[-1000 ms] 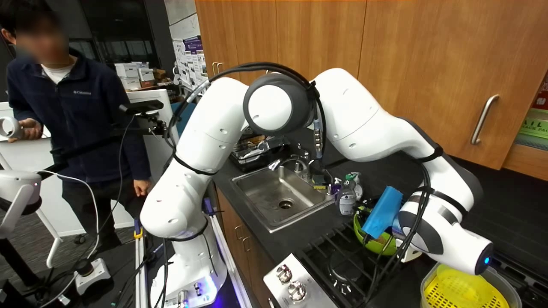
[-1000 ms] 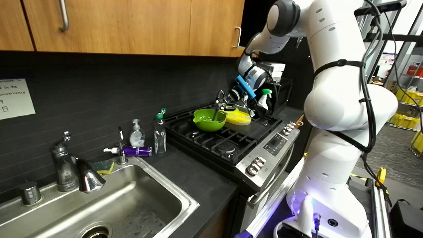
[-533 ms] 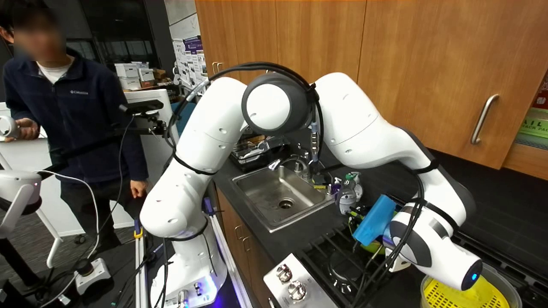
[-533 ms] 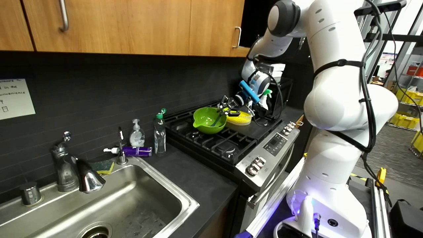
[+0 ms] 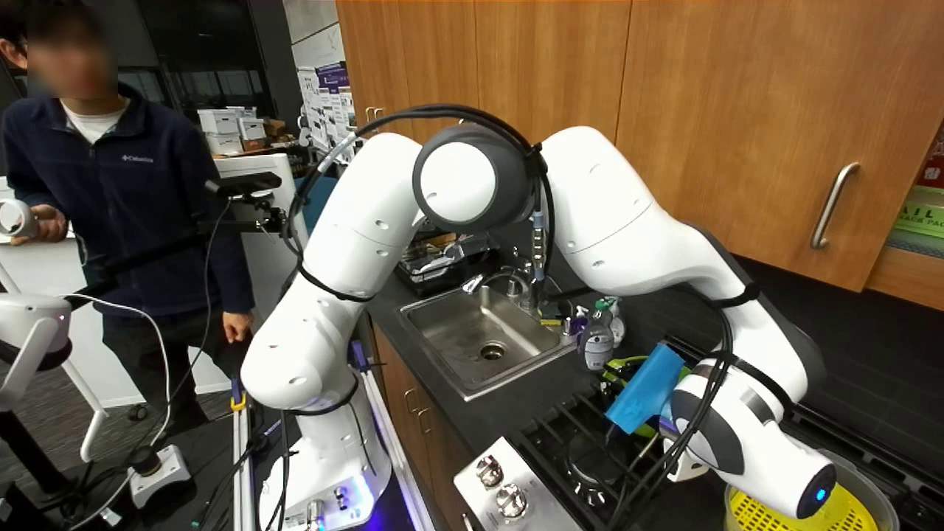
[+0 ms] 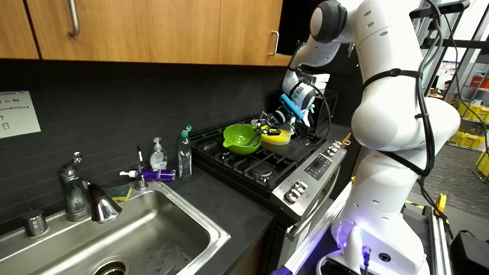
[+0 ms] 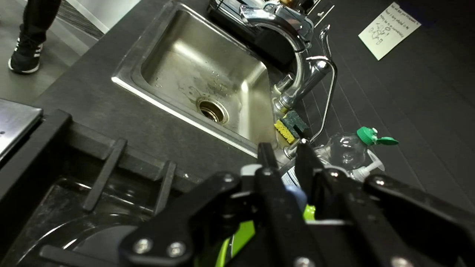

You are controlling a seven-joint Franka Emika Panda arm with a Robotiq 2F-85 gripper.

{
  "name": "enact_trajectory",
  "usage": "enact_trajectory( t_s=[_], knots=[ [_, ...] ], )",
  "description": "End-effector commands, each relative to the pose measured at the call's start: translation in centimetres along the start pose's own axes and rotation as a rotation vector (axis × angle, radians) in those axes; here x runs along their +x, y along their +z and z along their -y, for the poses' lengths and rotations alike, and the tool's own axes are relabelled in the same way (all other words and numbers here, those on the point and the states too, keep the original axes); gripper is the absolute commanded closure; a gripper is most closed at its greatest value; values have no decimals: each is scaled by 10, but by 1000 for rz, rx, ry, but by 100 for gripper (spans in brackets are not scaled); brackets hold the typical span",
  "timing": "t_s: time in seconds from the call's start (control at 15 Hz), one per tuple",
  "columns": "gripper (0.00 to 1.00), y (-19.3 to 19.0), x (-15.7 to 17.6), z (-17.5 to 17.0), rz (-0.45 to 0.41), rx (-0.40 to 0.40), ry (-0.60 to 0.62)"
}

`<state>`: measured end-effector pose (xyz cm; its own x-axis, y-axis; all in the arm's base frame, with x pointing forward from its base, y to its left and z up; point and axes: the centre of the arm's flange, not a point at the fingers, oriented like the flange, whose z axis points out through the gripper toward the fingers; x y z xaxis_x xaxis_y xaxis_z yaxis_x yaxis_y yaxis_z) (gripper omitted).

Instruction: Remove the fork from the yellow bowl and use it to stir the contents of the green bowl

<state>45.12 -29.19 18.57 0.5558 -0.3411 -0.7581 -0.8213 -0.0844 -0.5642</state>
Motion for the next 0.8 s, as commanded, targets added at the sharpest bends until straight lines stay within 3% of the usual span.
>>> enact_trajectory(
  t_s=[0.0,0.73],
  knots=[
    [95,-5,-13,10,-13,-24,11],
    [95,-16,-12,45,-36,-109,14]
  ],
)
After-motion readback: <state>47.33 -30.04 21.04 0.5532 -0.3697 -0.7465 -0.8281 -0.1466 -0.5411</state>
